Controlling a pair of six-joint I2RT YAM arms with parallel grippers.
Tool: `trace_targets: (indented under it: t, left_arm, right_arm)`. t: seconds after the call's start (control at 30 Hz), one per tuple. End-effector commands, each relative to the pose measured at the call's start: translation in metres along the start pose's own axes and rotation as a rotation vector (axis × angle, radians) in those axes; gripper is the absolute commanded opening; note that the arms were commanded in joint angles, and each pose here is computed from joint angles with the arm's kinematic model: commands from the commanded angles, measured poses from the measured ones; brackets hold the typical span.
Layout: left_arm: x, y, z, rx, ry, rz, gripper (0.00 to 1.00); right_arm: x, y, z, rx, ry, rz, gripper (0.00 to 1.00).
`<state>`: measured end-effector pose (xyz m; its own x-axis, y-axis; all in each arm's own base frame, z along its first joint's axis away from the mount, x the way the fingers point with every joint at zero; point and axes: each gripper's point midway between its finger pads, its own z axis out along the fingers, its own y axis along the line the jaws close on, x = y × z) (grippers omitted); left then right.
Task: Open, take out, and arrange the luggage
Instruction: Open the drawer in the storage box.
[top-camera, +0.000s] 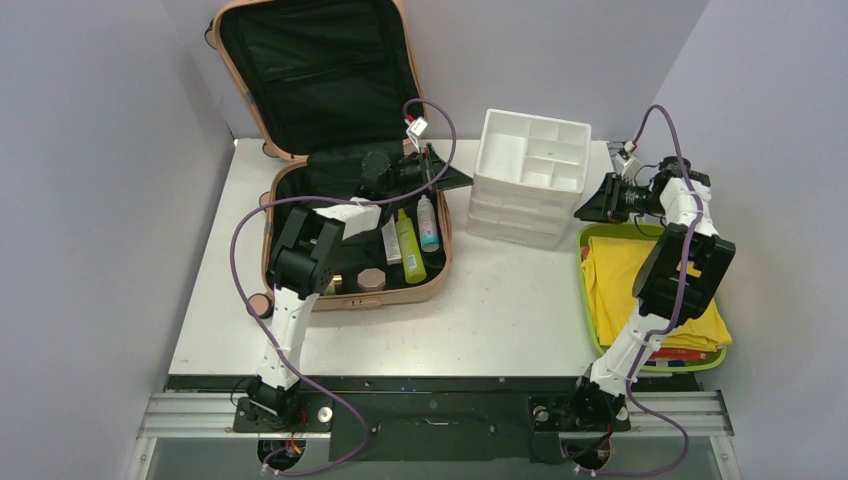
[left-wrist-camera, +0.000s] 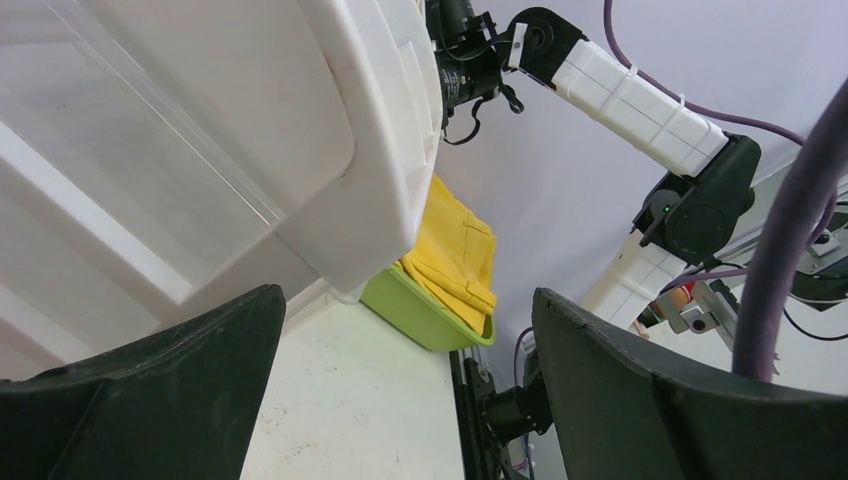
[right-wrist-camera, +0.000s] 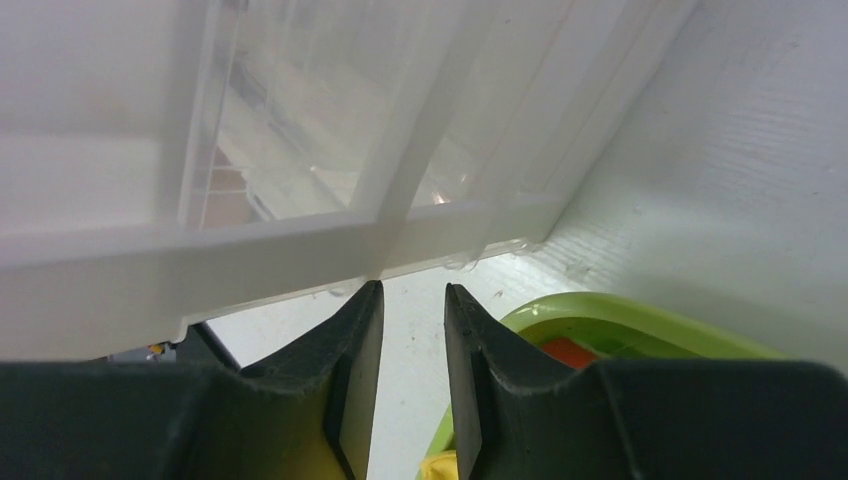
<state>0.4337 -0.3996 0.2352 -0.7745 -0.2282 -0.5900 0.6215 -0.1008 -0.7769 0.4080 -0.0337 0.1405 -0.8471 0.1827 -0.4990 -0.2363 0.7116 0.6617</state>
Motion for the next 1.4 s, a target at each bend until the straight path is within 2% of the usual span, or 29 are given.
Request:
trace_targets:
  t: [0.0, 0.17, 0.2, 0.23, 0.27, 0.33, 0.67, 0.8, 0.83, 0.87, 0.9, 1.07, 1.37]
  left_arm:
    - [-0.015, -0.042, 0.004, 0.074, 0.002, 0.1, 0.92]
    - [-0.011, -0.044, 0.004, 0.085, 0.003, 0.09, 0.92]
    - [-0.01, -0.045, 0.003, 0.083, 0.004, 0.087, 0.92]
    - [-0.01, -0.045, 0.002, 0.084, 0.004, 0.088, 0.92]
    - [-0.008, -0.046, 0.001, 0.082, 0.007, 0.085, 0.92]
    - [-0.005, -0.046, 0.0, 0.082, 0.009, 0.083, 0.91]
    - [0.001, -0.048, -0.001, 0.102, 0.015, 0.074, 0.91]
    - [0.004, -0.051, 0.0, 0.119, 0.024, 0.074, 0.91]
    - [0.005, -0.052, 0.0, 0.121, 0.028, 0.073, 0.91]
    - [0.006, -0.054, 0.0, 0.126, 0.03, 0.074, 0.91]
    - [0.007, -0.055, -0.001, 0.127, 0.031, 0.072, 0.91]
    - [0.011, -0.059, -0.004, 0.131, 0.035, 0.073, 0.91]
    - [0.009, -0.069, -0.012, 0.136, 0.031, 0.101, 0.9]
  right_arm:
    - [-0.003, 0.039, -0.019, -0.088, -0.034, -0.099, 0.25]
    - [-0.025, 0.038, -0.018, -0.056, -0.128, -0.099, 0.23]
    - [-0.025, 0.037, -0.017, -0.036, -0.144, -0.044, 0.23]
    - [-0.039, 0.033, -0.018, -0.017, -0.197, -0.084, 0.23]
    - [-0.038, 0.035, -0.018, -0.014, -0.213, -0.027, 0.23]
    - [-0.044, 0.038, -0.018, -0.022, -0.241, -0.023, 0.22]
    - [-0.028, 0.046, -0.014, -0.053, -0.176, -0.033, 0.22]
    - [-0.005, 0.057, -0.01, -0.094, -0.066, -0.041, 0.22]
    - [-0.005, 0.06, -0.011, -0.103, -0.057, -0.093, 0.22]
    - [0.006, 0.063, -0.012, -0.119, -0.015, -0.06, 0.22]
    - [0.006, 0.063, -0.013, -0.129, -0.006, -0.105, 0.22]
    - [0.027, 0.073, -0.021, -0.171, 0.071, -0.118, 0.2]
    - [0.02, 0.064, -0.022, -0.119, 0.041, -0.114, 0.19]
